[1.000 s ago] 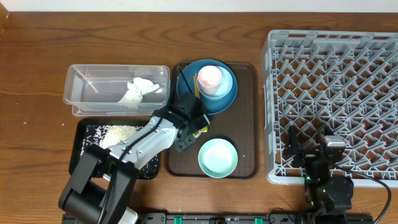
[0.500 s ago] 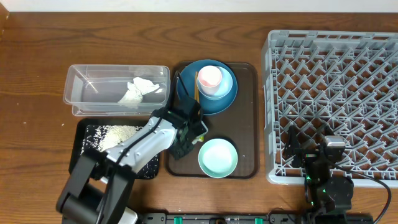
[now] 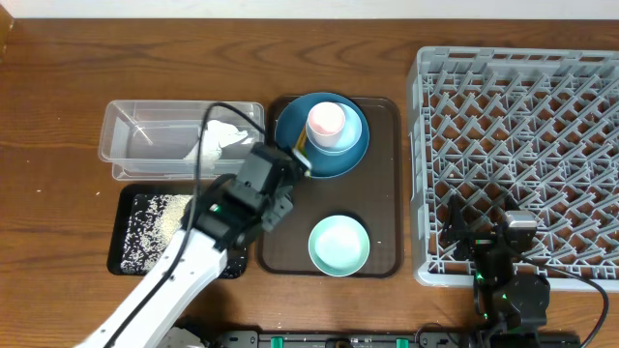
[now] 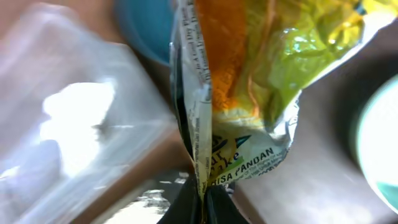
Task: Sort waste into correct bins and load items into the dishwasher rack
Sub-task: 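Grasp the yellow snack wrapper with the left gripper, then carry the wrapper left and drop it into the clear plastic bin, then grasp the white cup on the blue plate with the left gripper, then lift the white cup and move the right gripper toward it, then grasp the white cup with the right gripper from the left gripper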
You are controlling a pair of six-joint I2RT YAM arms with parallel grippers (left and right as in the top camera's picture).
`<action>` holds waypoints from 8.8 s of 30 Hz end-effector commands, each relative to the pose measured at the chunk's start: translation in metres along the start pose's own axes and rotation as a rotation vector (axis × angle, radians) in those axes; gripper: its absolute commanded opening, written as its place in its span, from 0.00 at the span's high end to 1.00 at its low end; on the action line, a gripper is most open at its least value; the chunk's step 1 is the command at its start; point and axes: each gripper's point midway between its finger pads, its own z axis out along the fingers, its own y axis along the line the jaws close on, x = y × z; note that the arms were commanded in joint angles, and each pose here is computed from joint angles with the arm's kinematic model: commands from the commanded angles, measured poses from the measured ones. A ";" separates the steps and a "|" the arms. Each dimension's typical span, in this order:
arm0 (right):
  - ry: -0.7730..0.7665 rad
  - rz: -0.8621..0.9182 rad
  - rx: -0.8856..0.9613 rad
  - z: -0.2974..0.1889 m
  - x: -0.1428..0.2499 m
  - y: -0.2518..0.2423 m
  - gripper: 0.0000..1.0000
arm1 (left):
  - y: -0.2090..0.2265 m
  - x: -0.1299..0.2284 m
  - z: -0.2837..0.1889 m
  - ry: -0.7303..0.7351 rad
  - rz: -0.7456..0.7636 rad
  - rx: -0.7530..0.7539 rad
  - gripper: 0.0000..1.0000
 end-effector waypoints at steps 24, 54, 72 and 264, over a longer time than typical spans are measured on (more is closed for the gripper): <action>0.003 0.003 -0.007 0.000 0.001 0.002 0.01 | 0.167 0.030 0.049 -0.019 -0.680 -0.450 0.48; 0.004 0.003 -0.006 0.000 0.001 0.002 0.01 | 0.055 -0.128 0.035 -0.428 -1.153 0.473 0.50; 0.004 0.003 -0.006 0.000 0.001 0.002 0.01 | 0.027 -0.132 0.103 -0.405 -1.127 0.281 0.49; 0.311 0.075 -1.288 -0.071 -0.162 0.228 0.46 | -0.067 -0.144 -0.190 -0.517 -0.548 1.316 0.73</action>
